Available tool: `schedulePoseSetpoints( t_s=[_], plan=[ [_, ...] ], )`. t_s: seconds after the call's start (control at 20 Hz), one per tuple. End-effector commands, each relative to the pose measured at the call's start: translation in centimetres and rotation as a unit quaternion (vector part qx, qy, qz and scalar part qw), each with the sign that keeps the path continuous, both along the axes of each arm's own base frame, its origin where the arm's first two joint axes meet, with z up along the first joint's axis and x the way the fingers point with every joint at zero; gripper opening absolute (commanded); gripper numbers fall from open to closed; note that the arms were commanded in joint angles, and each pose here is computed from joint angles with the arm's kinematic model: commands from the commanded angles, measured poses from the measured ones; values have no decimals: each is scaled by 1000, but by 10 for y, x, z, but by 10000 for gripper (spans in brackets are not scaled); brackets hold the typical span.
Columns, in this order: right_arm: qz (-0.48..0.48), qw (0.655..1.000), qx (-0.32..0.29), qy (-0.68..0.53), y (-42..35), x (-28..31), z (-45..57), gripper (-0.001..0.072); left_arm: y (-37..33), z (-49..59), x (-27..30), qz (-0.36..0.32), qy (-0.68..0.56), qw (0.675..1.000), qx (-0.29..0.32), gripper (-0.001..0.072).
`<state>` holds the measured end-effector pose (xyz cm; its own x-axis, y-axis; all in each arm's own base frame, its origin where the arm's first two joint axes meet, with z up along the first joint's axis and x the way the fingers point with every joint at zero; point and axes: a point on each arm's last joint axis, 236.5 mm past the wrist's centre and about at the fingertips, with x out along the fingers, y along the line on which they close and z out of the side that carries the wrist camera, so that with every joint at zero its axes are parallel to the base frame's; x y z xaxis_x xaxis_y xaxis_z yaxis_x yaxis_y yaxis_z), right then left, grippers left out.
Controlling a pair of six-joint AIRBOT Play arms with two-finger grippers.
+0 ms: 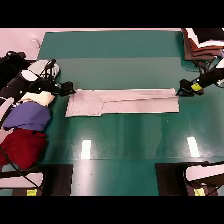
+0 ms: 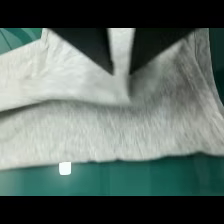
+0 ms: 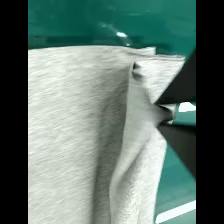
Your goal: Fold the shirts.
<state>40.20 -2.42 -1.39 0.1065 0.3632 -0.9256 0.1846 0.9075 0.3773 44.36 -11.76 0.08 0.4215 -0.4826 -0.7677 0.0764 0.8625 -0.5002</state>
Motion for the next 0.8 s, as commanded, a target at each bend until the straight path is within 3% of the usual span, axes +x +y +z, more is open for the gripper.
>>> schedulePoseSetpoints(
  t_s=[0.0, 0.05, 0.1, 0.2, 0.4, 0.5, 0.65, 0.75],
  plan=[
    [-10, 998, 49, -26, 8, 21, -6, 348, 0, 15, 18, 28, -10, 999, -16, 501],
    [-4, 998, 53, -27, 3, 16, -6, 378, -2, 23, 20, 23, -15, 999, -18, 492],
    [-4, 998, 54, -26, -6, 12, -7, 461, -4, 32, 20, 15, -17, 1000, -21, 472],
    [-28, 998, 60, -14, -30, -2, -14, 543, -18, 36, 10, -22, -12, 999, -21, 27],
    [-82, 990, 118, 3, -50, -25, -47, 549, -75, 36, 0, -74, -28, 997, -17, 22],
    [-96, 981, 167, 11, -36, -28, -63, 404, -104, 31, -3, -75, -24, 997, -27, 22],
    [-106, 970, 217, -16, -9, -8, -69, 399, -144, 12, -13, -103, -17, 994, -27, 22],
    [-87, 973, 214, -23, 5, 1, -68, 272, -164, 5, -8, -103, -20, 994, -32, 22]
  ],
)
